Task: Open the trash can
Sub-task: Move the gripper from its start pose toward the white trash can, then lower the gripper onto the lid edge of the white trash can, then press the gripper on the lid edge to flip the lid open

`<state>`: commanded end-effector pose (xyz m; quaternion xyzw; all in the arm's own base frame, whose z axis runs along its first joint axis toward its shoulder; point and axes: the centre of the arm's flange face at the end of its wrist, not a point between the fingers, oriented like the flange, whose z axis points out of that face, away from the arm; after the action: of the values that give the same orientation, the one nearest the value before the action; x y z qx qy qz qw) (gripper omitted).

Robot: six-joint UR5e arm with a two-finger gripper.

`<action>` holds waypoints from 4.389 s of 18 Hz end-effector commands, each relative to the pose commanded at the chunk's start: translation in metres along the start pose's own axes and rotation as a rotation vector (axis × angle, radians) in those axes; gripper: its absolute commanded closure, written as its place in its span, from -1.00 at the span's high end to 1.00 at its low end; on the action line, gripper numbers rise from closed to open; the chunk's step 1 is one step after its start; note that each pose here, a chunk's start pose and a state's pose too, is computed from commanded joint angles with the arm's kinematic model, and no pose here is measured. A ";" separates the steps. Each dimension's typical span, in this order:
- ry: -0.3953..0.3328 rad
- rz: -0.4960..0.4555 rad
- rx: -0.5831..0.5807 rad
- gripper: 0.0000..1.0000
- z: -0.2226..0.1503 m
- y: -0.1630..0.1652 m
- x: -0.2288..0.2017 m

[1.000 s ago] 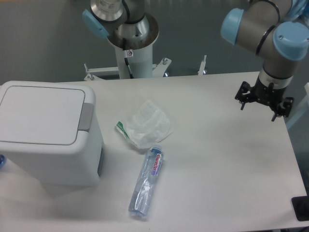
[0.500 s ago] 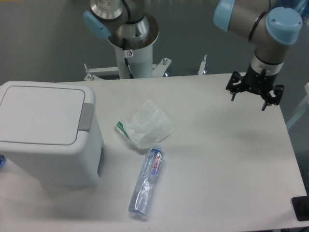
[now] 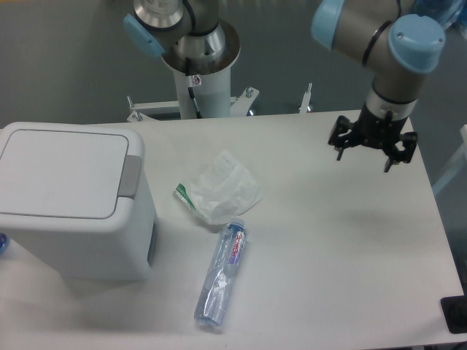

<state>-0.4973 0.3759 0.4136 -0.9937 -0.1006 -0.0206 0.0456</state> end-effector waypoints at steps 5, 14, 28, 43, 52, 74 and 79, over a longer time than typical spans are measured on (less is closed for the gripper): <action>0.065 -0.064 0.034 1.00 -0.044 -0.056 0.067; 0.170 -0.136 0.113 1.00 -0.074 -0.077 0.140; 0.216 -0.325 0.123 1.00 -0.079 -0.127 0.195; 0.234 -0.308 0.112 1.00 -0.065 -0.134 0.245; 0.236 -0.314 0.100 1.00 -0.059 -0.131 0.242; 0.244 -0.317 0.082 1.00 -0.051 -0.123 0.250; 0.243 -0.316 0.083 1.00 -0.047 -0.125 0.248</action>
<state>-0.2812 0.5425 0.4841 -0.9529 -0.2500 -0.1432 0.0946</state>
